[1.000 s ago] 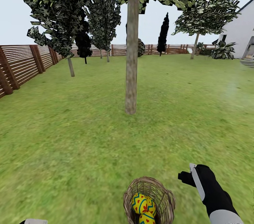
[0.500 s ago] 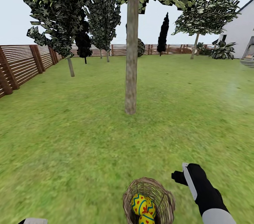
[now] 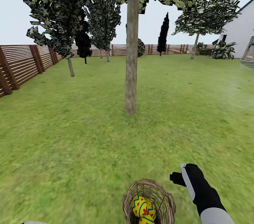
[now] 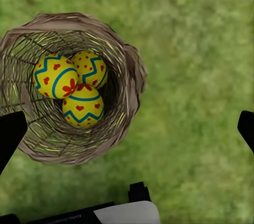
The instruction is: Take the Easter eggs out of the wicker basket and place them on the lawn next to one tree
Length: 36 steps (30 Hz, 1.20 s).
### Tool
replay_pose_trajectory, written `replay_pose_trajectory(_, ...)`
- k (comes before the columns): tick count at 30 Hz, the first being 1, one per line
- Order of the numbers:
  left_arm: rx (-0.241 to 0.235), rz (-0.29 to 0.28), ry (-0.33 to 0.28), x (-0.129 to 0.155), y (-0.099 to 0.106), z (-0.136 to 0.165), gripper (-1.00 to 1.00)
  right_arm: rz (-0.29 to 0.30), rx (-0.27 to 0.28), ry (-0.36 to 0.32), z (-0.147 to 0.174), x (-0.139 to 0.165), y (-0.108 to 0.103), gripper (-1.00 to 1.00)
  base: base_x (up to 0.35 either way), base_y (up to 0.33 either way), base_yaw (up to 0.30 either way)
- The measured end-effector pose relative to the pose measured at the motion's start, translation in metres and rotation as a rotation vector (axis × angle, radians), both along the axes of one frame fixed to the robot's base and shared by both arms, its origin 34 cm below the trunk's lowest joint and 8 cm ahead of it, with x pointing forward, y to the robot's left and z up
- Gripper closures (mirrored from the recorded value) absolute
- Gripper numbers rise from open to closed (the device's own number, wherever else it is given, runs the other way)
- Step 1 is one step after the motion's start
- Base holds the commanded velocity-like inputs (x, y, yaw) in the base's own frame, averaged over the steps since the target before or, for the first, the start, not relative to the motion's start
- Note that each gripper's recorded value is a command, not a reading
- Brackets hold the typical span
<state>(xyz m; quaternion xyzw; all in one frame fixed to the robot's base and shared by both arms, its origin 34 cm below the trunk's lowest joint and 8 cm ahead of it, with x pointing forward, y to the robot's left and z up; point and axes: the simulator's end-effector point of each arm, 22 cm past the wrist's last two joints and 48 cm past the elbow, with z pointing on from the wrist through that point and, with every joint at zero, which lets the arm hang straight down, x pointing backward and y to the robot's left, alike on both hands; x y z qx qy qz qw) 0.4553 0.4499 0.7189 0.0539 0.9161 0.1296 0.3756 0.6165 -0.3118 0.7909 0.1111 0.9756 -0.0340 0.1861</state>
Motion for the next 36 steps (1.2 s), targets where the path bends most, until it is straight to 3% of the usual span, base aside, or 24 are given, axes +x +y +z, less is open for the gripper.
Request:
replay_pose_trajectory(8,0.002,0.002,-0.002,0.0,0.0,0.002,-1.0,0.006,-0.009,0.003,0.001,0.0,0.0,-1.0,0.0,0.0,0.0)
replay_pose_trajectory(20,0.024,0.035,-0.021,0.003,0.003,0.007,-1.0,0.094,-0.036,-0.002,0.005,0.011,0.021,-1.0,0.0,0.0,0.0)
replay_pose_trajectory(36,0.052,0.055,-0.046,0.01,0.008,0.01,-1.0,0.1,-0.034,0.014,-0.006,0.009,0.023,-1.0,0.0,0.0,0.0)
